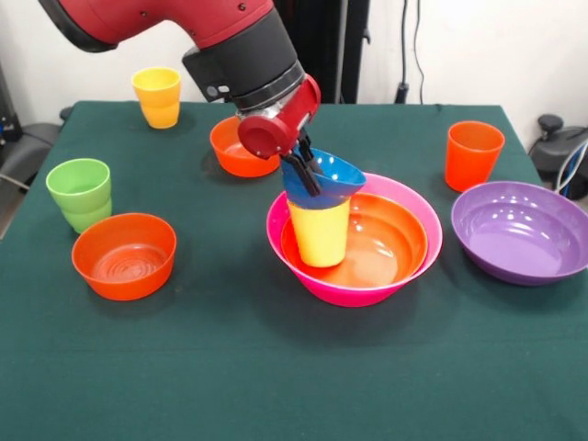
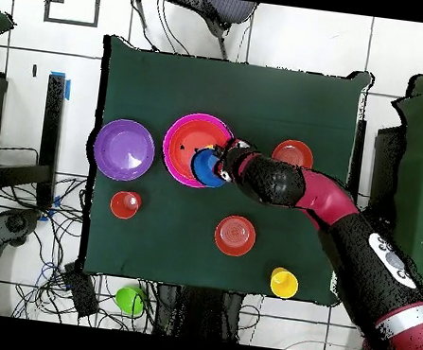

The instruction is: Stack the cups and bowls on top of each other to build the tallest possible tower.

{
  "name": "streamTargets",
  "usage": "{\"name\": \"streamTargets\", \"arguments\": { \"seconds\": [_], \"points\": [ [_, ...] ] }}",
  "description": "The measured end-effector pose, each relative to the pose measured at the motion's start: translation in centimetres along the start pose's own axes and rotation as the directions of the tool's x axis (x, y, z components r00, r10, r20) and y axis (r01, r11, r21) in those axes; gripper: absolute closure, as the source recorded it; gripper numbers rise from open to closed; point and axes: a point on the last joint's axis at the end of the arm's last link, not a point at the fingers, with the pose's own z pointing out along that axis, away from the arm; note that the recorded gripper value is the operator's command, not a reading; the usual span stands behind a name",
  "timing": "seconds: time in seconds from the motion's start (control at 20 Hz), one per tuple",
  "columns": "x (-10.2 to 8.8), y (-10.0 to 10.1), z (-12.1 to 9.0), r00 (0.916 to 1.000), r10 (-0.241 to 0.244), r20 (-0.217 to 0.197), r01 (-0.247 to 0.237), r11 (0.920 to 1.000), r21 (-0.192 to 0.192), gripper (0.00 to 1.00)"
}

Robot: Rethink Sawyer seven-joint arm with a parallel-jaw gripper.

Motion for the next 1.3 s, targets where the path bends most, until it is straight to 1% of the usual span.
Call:
{"name": "streamTargets", "arguments": {
  "seconds": [0.2, 0.4, 0.6, 0.75, 0.9, 0.95, 1.3],
  "points": [
    [-0.2, -0.4, -0.4, 0.9998, 0.003, 0.02, -0.003, 1.0, 0.007, 1.0],
    [-0.3, -0.3, -0.2, 0.9995, 0.008, 0.031, -0.008, 1.0, 0.002, 1.0],
    [-0.3, 0.1, 0.5, 0.999, 0.019, 0.041, -0.018, 0.9997, -0.013, 1.0],
    [-0.5, 0.8, 1.6, 0.9988, 0.026, 0.043, -0.024, 0.999, -0.037, 1.0],
    [-0.7, 1.4, 2.4, 0.9989, 0.026, 0.039, -0.024, 0.9983, -0.052, 1.0],
    [-1.0, 1.9, 3.1, 0.999, 0.026, 0.038, -0.023, 0.9975, -0.067, 1.0],
    [-1.8, 3.0, 4.6, 0.9989, 0.021, 0.042, -0.017, 0.9951, -0.098, 1.0]
  ]
}}
